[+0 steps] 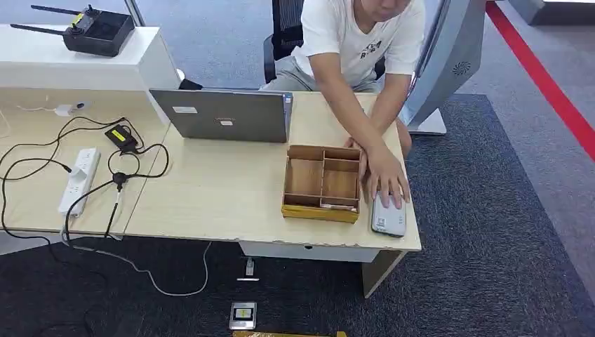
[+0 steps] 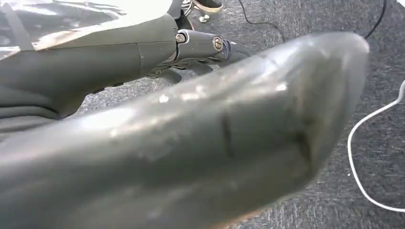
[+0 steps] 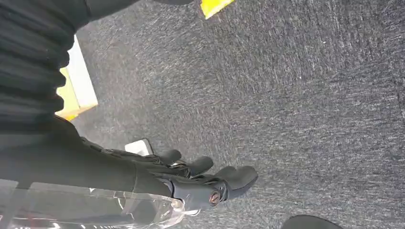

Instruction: Pass the card to the sensor for recognition and then transmit it.

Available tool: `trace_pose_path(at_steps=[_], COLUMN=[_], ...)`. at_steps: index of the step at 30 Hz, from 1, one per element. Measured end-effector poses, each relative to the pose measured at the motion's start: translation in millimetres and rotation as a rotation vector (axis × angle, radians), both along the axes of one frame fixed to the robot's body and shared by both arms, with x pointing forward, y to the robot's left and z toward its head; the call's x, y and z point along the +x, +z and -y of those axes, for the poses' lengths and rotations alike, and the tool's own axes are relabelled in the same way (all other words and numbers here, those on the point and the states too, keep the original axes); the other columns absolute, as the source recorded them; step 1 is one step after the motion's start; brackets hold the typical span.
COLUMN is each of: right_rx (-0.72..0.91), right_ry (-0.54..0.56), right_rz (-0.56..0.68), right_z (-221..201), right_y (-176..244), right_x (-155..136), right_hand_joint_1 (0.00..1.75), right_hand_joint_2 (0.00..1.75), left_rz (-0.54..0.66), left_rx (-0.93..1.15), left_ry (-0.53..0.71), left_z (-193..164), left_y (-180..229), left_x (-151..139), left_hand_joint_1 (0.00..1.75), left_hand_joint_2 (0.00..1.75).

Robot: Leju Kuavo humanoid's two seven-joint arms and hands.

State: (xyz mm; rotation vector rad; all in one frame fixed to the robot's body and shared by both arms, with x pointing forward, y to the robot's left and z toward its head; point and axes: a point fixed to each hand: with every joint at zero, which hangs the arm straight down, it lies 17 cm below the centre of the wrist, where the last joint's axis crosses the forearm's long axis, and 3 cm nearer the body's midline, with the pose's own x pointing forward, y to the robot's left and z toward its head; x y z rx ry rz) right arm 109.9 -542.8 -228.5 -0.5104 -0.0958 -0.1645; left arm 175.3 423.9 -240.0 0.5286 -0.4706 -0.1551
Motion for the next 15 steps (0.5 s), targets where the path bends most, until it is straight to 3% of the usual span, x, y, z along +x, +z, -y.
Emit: trace_pose_path(at_steps=[15], right_rx=[-0.004], right_ry=[0.004], right_rz=[-0.011], right_z=[-1.8], right_y=[-0.6], right_x=[-0.7], right_hand_joint_1=[0.00], right_hand_joint_2=[1.75], left_rz=[-0.023], left_rx=[-0.055], left_ry=[-0.028], left_z=[39.3], left_y=[-8.0], left_x=[-2.0], left_hand_joint_1=[0.00], left_hand_joint_2=[0.00])
